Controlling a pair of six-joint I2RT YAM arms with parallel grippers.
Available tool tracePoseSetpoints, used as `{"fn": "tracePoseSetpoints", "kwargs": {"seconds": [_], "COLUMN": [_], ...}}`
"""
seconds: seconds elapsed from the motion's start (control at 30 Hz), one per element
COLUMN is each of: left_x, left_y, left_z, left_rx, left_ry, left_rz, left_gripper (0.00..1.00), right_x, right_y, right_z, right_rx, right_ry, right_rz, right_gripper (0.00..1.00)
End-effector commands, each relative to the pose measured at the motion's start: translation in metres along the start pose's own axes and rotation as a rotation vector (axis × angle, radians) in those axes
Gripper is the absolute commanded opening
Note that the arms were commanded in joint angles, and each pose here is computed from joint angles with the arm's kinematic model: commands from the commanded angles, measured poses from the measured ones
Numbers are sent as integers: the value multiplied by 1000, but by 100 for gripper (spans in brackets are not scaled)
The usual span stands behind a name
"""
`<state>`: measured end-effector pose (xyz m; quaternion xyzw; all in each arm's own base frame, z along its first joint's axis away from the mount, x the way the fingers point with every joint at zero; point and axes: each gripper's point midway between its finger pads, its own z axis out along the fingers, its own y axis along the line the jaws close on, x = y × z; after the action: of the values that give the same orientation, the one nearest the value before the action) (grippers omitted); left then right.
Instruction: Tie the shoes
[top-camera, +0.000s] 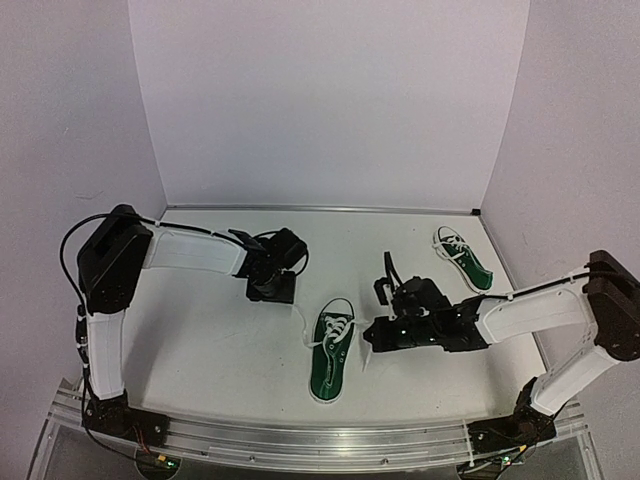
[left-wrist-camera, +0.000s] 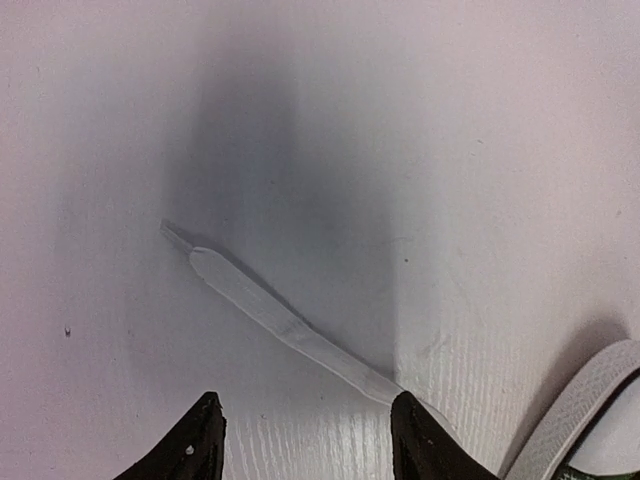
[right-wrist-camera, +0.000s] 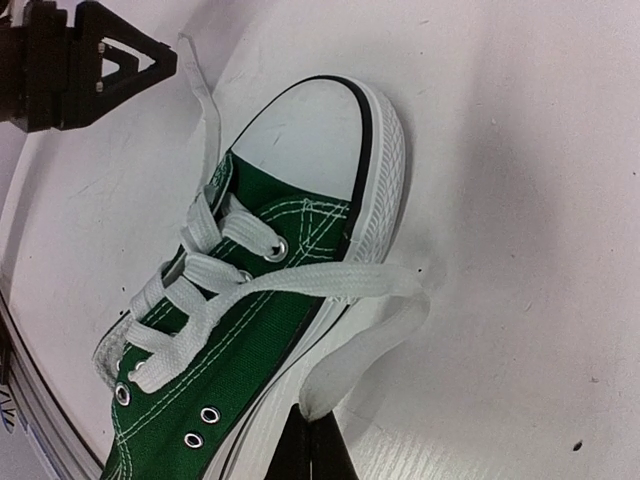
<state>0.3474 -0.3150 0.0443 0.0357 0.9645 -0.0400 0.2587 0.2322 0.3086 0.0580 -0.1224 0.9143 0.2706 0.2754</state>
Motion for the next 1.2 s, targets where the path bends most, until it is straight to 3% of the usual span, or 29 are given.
{"fn": "tracePoseSetpoints", "kwargs": {"seconds": [0.0, 0.3, 0.5, 0.8, 0.87, 0.97, 1.17], "left_x": [-12, -5, -1, 5, 3, -9, -35], "left_y": [4, 13, 17, 24, 24, 24, 34], "left_z": [14, 47, 60, 69, 66, 45, -32], "left_rx": [-36, -60, -76, -139, -141, -116, -1], "left_ry": [8, 65, 102, 167, 171, 125, -59], "left_rz": [-52, -94, -96, -19, -3, 1, -1], "left_gripper": [56, 54, 46, 6, 0, 0, 0], "right_x": [-2, -1, 1, -2, -2, -5, -14], "right_y": [-2, -9, -15, -19, -18, -17, -19], "right_z": [-10, -22, -31, -33, -34, -37, -52], "right_rx": [15, 39, 56, 75, 73, 71, 94], "right_ry": [-25, -38, -48, -65, -65, -75, -111], "right_rz": [5, 8, 13, 14, 13, 12, 10], "right_gripper": [0, 0, 0, 0, 0, 0, 0]}}
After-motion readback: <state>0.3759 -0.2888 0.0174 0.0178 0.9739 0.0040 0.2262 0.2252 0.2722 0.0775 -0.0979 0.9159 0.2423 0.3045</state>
